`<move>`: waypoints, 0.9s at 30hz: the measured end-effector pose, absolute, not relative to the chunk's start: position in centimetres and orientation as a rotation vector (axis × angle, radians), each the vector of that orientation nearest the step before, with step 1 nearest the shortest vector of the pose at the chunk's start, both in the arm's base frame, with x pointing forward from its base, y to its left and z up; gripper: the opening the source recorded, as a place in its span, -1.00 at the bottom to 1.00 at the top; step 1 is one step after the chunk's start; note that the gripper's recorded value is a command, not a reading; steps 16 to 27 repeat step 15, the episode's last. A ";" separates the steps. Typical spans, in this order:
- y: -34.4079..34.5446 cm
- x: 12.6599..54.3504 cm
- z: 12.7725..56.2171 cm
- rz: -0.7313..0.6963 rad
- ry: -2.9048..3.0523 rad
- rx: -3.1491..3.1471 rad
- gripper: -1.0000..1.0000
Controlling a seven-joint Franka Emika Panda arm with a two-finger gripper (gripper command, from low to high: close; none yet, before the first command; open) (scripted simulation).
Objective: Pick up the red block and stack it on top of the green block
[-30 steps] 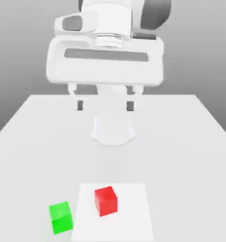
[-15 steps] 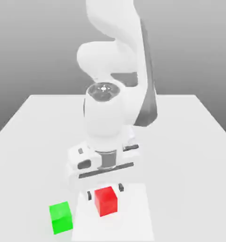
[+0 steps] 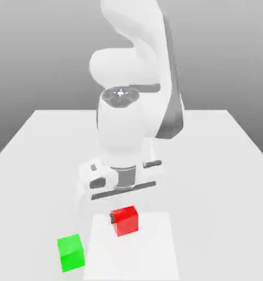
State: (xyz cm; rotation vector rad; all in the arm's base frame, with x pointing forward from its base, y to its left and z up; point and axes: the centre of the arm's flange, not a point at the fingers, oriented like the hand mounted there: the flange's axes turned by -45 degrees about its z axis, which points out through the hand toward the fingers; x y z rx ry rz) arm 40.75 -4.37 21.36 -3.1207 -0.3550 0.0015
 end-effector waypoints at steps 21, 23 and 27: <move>-13.4 44.0 18.5 0.000 0.427 -3.112 1.00; -13.4 44.0 18.5 0.000 0.427 -3.112 1.00; -13.4 44.0 18.5 0.000 0.427 -3.112 1.00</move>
